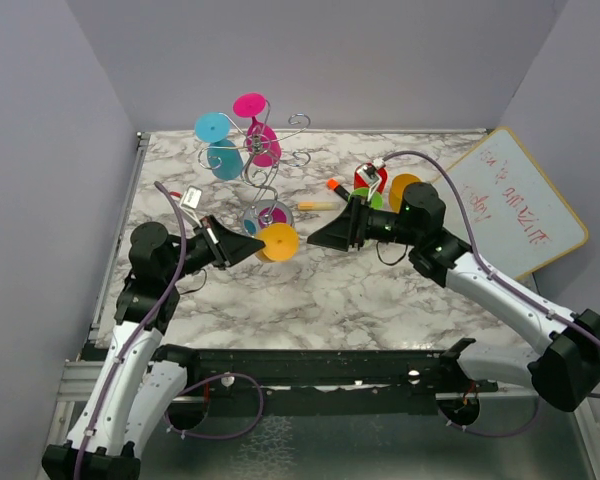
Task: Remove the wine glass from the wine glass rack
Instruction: Place the wine glass at the center of the board.
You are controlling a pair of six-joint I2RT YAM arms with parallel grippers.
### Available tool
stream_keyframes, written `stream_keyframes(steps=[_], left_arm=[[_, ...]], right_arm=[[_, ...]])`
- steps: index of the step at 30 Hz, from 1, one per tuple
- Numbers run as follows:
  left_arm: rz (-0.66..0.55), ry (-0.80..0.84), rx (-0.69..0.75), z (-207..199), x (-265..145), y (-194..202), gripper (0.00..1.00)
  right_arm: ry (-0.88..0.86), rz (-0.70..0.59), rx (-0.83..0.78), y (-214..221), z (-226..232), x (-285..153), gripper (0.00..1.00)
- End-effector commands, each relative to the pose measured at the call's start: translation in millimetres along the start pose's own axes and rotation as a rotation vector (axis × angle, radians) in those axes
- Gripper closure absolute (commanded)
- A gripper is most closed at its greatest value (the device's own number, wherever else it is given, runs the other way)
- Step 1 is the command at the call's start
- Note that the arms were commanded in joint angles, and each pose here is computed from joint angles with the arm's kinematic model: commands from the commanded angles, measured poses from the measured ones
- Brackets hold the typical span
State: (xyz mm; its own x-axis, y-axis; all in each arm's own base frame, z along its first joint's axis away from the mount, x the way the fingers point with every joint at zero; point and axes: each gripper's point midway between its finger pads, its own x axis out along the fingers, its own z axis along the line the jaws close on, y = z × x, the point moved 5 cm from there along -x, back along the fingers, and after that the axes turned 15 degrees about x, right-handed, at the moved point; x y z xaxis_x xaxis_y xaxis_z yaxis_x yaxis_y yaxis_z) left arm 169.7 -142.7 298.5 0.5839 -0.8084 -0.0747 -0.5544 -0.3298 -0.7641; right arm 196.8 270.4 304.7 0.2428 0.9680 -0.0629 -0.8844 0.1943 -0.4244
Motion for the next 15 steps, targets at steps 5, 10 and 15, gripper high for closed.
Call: stream_keyframes(steps=[5, 10, 15], left_arm=[[-0.006, 0.123, 0.074, -25.4, 10.4, -4.3, 1.00], [-0.012, 0.137, 0.091, -28.0, 14.1, -6.2, 1.00], [-0.007, 0.147, 0.117, -28.7, 13.2, -4.7, 0.97]], right_arm=[[-0.054, 0.108, -0.004, 19.1, 6.6, 22.8, 0.39], [-0.061, 0.120, -0.009, 22.7, 8.5, 25.1, 0.71], [-0.054, 0.084, -0.036, 22.8, 13.7, 16.1, 0.98]])
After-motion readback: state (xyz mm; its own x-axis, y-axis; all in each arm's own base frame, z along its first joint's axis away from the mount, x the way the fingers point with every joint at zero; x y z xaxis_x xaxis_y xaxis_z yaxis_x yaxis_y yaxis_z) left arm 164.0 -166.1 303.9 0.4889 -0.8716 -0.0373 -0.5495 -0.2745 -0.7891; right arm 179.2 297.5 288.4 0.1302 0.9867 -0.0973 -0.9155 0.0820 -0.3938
